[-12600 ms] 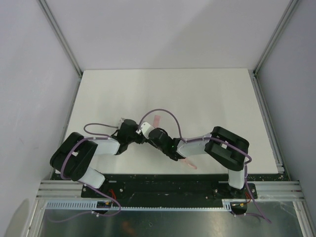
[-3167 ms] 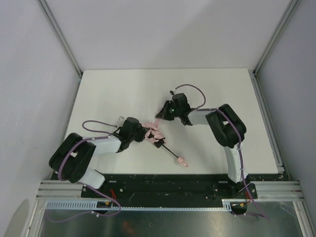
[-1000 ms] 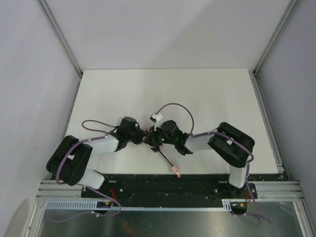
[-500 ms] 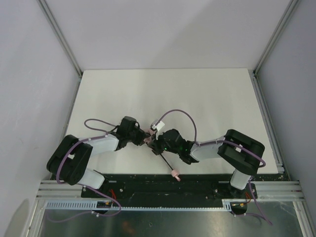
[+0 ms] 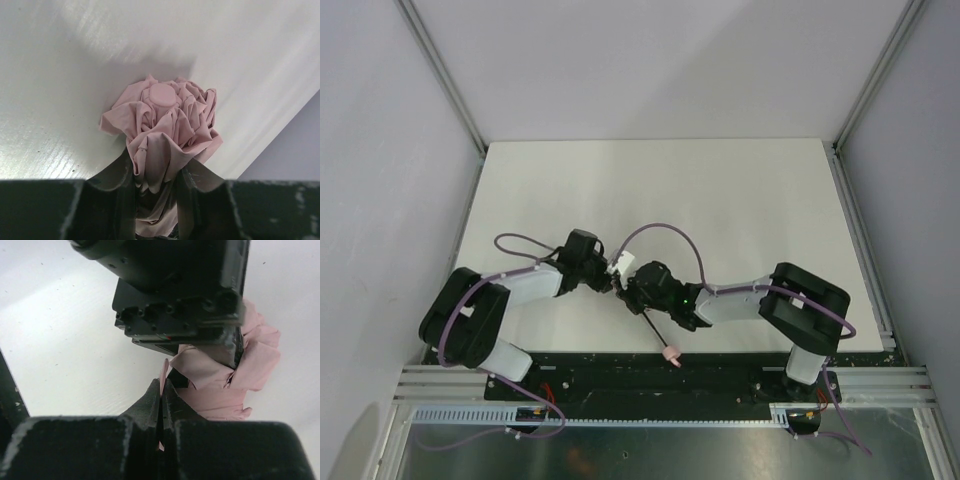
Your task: Put away the umbrella
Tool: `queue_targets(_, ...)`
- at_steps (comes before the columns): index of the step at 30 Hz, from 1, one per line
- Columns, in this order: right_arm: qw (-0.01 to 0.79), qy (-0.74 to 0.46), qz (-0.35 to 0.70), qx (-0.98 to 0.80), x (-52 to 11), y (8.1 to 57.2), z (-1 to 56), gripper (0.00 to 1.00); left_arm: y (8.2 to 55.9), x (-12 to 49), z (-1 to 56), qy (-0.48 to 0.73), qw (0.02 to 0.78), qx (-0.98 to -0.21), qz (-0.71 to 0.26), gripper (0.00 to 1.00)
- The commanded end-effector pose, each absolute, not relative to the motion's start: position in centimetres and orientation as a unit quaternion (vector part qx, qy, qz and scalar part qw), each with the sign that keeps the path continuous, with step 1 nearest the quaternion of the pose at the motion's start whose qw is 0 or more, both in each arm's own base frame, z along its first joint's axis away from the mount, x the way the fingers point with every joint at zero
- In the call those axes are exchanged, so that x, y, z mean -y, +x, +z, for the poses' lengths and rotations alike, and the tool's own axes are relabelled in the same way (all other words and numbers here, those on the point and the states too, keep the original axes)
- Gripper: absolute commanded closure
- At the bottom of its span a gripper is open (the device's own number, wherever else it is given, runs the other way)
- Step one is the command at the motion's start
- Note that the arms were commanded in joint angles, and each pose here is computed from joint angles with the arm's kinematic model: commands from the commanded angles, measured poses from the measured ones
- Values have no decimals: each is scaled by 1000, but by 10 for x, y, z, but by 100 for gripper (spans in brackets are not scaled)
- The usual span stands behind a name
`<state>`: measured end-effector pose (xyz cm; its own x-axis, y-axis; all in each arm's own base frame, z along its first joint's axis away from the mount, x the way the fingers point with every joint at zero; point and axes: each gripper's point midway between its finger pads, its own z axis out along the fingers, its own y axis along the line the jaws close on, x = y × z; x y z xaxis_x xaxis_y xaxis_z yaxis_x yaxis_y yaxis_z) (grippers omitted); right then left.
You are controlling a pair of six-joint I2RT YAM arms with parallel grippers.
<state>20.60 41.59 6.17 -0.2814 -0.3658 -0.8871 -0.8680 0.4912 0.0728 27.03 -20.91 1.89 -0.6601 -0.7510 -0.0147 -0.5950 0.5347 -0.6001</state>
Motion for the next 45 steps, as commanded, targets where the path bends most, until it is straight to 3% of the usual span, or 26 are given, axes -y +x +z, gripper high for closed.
queue_targets(1,263,-555,264,-744,-400,106,-10,100,269,155,-27,-452,151,-868,-143,100)
queue_targets(11,240,-567,77,-784,-359,135,-75,100,274,155,-24,-437,152,-876,-137,100)
queue_targets(20,194,-549,45,-812,-335,132,-96,100,279,154,-29,-418,141,-888,-130,100)
queue_targets(35,185,-611,-135,-758,-303,155,-108,100,292,150,-30,-372,118,-916,-91,100)
queue_targets(40,188,-602,-144,-763,-301,156,-102,100,294,146,-26,-361,125,-921,-81,100)
queue_targets(45,157,-588,-69,-791,-311,145,-106,99,294,144,-29,-357,122,-923,-75,100)
